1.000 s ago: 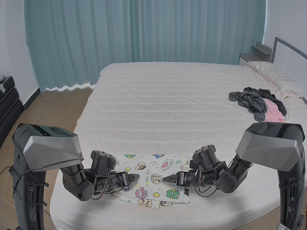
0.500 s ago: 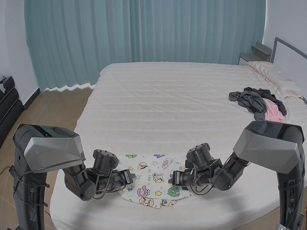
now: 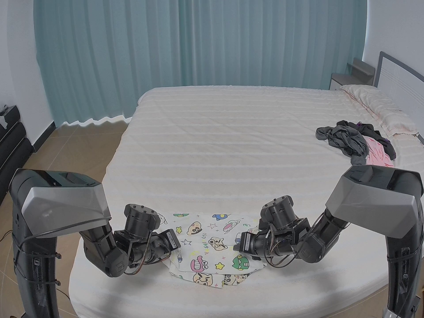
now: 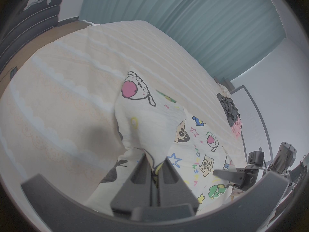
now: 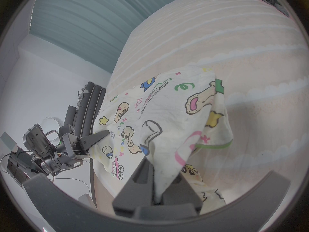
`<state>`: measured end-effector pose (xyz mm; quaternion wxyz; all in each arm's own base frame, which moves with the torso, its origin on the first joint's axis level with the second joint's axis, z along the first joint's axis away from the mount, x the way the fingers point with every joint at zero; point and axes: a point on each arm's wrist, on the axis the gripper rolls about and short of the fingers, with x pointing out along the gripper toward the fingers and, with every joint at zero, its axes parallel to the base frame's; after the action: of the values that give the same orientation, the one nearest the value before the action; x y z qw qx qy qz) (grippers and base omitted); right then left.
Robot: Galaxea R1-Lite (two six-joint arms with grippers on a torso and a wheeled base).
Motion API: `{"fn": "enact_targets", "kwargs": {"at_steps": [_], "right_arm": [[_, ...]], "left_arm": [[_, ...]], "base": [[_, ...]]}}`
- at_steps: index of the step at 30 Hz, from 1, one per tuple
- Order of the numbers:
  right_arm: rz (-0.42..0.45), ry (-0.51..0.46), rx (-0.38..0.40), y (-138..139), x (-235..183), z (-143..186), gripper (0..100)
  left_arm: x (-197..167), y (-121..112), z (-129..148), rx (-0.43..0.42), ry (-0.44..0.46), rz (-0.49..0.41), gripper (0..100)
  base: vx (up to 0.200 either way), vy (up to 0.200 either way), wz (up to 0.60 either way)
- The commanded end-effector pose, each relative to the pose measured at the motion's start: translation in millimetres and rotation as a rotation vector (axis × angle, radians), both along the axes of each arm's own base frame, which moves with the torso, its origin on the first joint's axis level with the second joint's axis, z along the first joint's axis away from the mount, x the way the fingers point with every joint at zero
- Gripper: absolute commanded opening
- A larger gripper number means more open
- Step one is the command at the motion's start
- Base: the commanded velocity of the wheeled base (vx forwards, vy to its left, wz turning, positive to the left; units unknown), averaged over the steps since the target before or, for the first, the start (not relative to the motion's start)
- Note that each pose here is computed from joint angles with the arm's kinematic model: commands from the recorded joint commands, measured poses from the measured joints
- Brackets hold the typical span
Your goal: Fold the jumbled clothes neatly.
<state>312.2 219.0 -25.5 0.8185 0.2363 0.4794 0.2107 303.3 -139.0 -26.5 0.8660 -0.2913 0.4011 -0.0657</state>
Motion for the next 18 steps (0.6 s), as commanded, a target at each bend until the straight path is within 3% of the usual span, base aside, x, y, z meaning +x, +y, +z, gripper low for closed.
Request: {"fn": "enact_targets", "kwargs": {"at_steps": [1, 5, 6, 13, 18], "right_arm": [[-0.008, -0.005, -0.004, -0.1, -0.2, 1.0, 0], [-0.018, -0.009, -0.016, 0.6, 0.4, -0.8, 0], [-0.019, -0.01, -0.019, 0.4, 0.1, -1.0, 100], [-0.094, -0.072, -0.105, -8.7, 4.7, 0.9, 100], [-0.084, -0.073, -0.126, -8.8, 9.9, -6.8, 100]], "left_arm": [[0.8, 2.1, 3.5, -0.004, -0.009, 0.007, 0], [1.4, 3.5, 1.0, 0.002, -0.005, 0.009, 0], [2.6, 5.3, 0.3, 0.002, -0.005, 0.015, 0], [7.3, 11.6, -2.6, 0.002, -0.002, 0.037, 0], [7.8, 11.9, -4.3, 0.002, 0.002, 0.037, 0]], "base": [[0.0, 0.0, 0.0], [0.0, 0.0, 0.0], [0.0, 0.0, 0.0], [0.0, 0.0, 0.0], [0.0, 0.0, 0.0]]}}
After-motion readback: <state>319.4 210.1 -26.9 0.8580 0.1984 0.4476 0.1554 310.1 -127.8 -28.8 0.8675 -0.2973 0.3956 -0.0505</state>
